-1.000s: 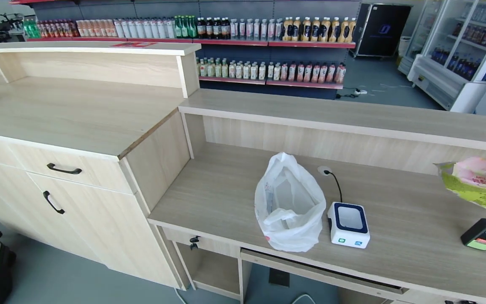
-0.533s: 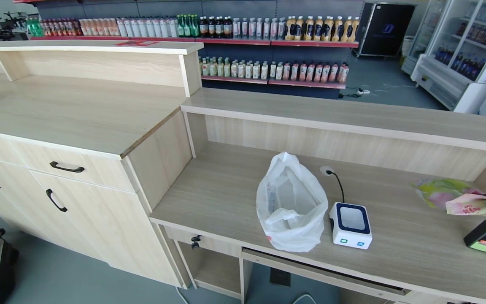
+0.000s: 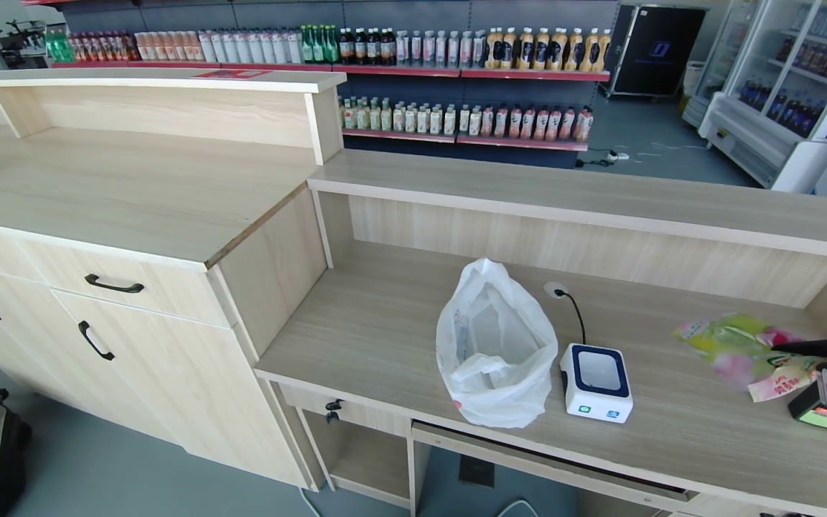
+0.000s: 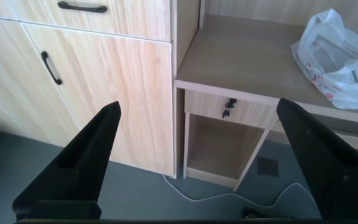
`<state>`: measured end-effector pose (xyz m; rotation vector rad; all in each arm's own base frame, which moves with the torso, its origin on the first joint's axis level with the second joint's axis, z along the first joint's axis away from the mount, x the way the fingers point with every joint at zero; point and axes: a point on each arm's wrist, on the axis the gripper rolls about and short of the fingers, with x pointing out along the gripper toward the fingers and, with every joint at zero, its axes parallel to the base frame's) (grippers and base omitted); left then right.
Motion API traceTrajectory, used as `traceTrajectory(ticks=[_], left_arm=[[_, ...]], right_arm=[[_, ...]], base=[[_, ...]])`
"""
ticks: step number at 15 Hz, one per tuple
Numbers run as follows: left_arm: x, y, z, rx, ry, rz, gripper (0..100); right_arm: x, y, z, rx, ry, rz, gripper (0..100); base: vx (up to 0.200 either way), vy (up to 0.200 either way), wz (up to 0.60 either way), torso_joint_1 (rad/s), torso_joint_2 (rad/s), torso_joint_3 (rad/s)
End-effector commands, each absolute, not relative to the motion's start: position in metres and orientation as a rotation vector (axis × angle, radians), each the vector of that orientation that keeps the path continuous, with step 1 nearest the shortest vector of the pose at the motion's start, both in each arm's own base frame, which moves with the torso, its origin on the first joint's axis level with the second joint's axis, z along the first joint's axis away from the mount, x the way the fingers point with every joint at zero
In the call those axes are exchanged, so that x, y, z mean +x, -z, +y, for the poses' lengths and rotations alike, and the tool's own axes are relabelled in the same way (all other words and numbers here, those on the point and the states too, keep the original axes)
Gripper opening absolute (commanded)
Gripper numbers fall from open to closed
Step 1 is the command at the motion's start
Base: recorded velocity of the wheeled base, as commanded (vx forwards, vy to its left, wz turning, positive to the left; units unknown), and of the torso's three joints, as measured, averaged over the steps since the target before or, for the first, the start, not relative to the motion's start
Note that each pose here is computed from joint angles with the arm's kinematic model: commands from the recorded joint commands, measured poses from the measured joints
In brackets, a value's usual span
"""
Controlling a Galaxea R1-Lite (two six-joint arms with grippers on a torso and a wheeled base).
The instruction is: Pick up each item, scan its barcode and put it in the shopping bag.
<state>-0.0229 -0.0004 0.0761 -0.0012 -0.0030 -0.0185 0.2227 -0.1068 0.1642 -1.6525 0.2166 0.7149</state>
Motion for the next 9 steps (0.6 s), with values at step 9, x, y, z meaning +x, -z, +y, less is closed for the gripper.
traceTrajectory(ticks=[9], left_arm=[[-0.023,-0.076,0.000,-0.002,0.018,-0.003,100]], right_arm=[[0.246,-0.137,-0.111,-1.647,-0.787,0.211,0]], base=[[0.000,0.000,0.00,0.000,0.00,0.000]])
